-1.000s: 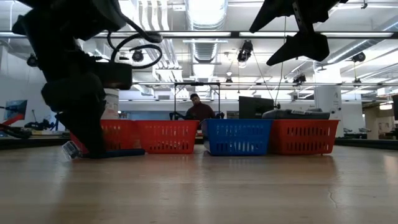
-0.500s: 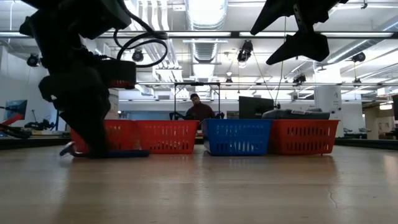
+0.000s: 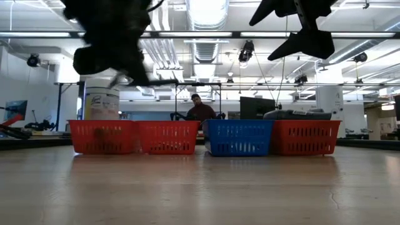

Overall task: Pick & Place Travel size toiletries
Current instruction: Put the blue razor into the middle red bin

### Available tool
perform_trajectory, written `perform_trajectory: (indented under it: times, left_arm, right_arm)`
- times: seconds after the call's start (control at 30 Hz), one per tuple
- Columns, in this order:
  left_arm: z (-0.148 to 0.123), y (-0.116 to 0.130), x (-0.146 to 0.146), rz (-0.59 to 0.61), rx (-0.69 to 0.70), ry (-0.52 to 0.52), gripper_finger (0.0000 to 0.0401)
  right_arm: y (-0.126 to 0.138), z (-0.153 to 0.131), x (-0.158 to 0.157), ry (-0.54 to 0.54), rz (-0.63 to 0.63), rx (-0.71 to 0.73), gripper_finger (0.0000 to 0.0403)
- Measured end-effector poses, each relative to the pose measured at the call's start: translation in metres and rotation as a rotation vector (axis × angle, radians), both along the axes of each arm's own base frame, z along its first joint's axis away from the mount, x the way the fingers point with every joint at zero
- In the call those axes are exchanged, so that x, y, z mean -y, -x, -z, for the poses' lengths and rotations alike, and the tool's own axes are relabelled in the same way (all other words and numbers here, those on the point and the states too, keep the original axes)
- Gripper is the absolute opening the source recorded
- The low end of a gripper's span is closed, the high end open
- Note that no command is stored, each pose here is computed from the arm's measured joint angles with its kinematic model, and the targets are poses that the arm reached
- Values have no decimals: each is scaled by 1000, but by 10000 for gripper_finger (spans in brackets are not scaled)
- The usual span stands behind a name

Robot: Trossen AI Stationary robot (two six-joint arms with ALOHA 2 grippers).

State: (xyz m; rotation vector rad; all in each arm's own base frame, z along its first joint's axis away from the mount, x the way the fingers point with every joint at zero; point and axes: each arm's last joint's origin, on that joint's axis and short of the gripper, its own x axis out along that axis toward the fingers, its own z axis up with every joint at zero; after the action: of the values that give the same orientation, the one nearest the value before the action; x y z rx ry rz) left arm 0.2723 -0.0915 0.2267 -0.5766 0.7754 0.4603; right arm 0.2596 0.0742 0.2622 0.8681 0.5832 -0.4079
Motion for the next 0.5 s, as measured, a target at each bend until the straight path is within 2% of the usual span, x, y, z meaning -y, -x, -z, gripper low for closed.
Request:
perform_trajectory:
  times: [0.1,0.2,0.3,0.5]
  left_arm:
    - [-17,0,-16,-357,173,155,18]
    - [-28,-3,-32,-551,328,191,21]
    - [-24,-11,-52,-628,370,184,23]
    - [3,-33,-76,-608,272,157,19]
  right_arm:
    - [2,-3,2,-19,66,22,336]
    - [3,-6,3,-17,83,39,341]
    - [3,-6,3,-9,99,43,345]
    - [4,-6,3,-8,103,46,349]
